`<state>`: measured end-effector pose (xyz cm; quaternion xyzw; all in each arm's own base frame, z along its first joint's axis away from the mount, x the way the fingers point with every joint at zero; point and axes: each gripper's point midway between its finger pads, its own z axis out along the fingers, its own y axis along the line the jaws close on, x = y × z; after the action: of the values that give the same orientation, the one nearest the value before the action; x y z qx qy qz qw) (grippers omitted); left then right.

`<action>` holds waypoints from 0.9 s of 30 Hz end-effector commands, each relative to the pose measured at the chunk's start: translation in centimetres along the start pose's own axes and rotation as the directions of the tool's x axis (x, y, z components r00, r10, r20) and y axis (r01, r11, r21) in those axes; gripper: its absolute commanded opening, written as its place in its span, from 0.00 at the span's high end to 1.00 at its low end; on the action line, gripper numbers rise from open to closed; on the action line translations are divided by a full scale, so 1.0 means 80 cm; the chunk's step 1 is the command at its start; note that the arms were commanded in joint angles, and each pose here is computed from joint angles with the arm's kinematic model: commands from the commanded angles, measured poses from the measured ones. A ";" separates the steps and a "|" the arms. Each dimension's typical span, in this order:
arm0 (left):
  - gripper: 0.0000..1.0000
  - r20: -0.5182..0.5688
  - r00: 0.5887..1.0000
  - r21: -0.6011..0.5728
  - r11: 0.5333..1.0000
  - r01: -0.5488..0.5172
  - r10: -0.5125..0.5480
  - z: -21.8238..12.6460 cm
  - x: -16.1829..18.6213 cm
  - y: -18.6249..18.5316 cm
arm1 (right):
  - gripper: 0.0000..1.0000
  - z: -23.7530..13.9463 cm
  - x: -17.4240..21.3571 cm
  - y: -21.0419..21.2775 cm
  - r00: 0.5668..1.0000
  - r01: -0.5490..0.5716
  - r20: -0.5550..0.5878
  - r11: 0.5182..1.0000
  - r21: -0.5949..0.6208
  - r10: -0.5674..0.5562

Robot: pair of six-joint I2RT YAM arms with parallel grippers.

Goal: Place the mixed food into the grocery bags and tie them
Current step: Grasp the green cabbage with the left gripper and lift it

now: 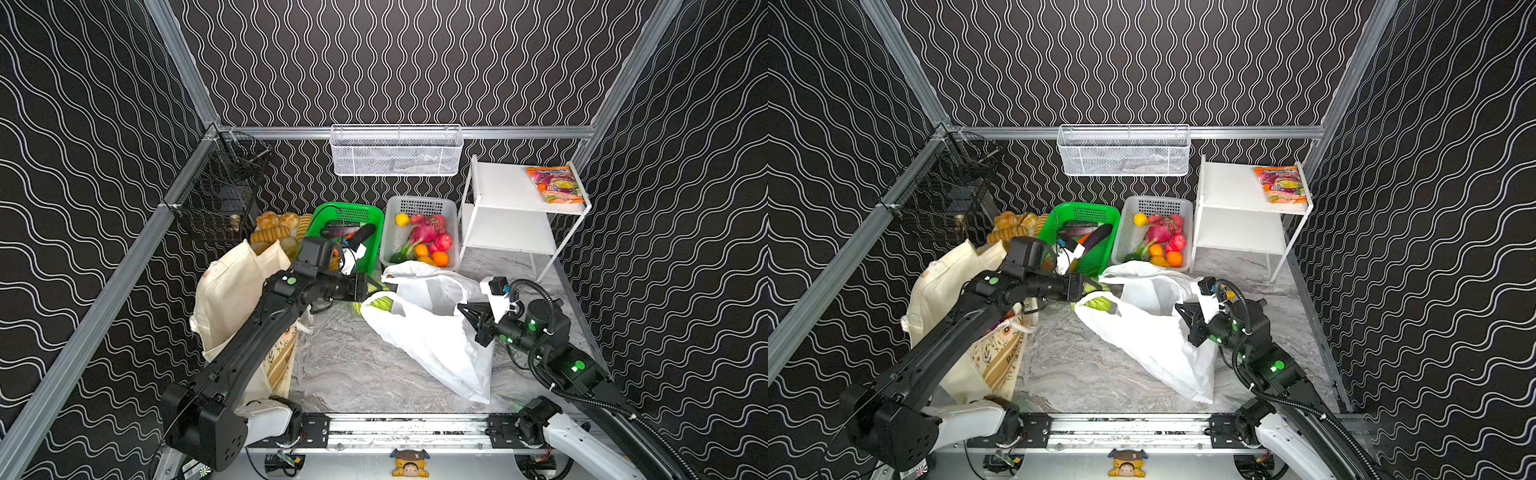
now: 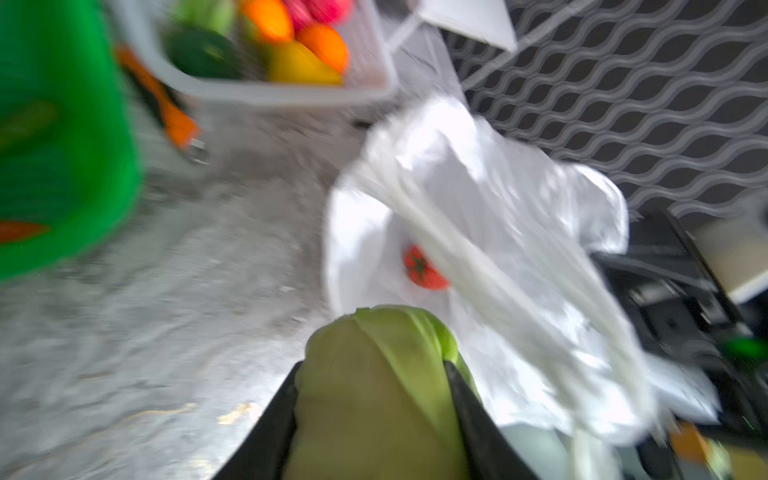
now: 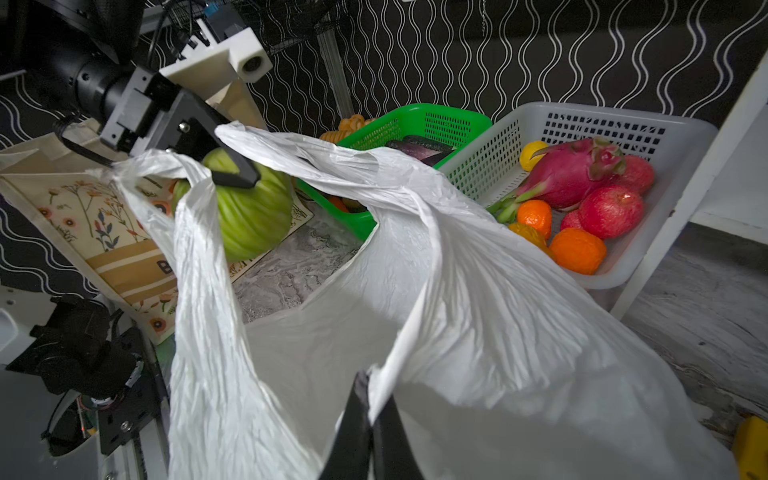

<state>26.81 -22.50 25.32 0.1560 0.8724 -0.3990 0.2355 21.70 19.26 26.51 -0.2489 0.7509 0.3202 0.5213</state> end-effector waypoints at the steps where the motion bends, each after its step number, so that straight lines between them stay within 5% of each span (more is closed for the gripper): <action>1: 0.64 -0.022 0.999 0.149 0.988 -0.034 0.038 0.009 0.003 -0.040 | 1.00 0.000 -0.023 0.014 0.997 -0.004 0.071 0.998 -0.059 0.008; 12: 0.61 0.109 0.993 0.381 0.921 -0.076 0.037 0.029 -0.007 -0.115 | 1.00 -0.008 -0.031 0.048 0.991 0.011 0.129 0.976 -0.217 0.017; 19: 0.51 0.210 0.976 0.370 0.920 -0.131 0.054 0.033 -0.014 -0.124 | 1.00 -0.010 -0.047 0.066 0.976 -0.048 0.184 0.943 -0.329 0.114; 24: 0.43 0.178 0.979 0.346 0.926 -0.152 0.094 0.044 -0.013 -0.129 | 1.00 -0.015 -0.057 0.075 0.965 -0.033 0.230 0.925 -0.378 0.128; 27: 0.32 0.213 0.969 0.288 0.939 -0.187 0.127 0.040 -0.014 -0.126 | 1.00 -0.014 -0.067 0.081 0.955 -0.025 0.258 0.905 -0.424 0.148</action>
<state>23.55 -31.68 29.60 0.2108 0.7628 -0.5410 0.2847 18.88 22.67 30.49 -0.2616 0.6438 0.4948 0.5218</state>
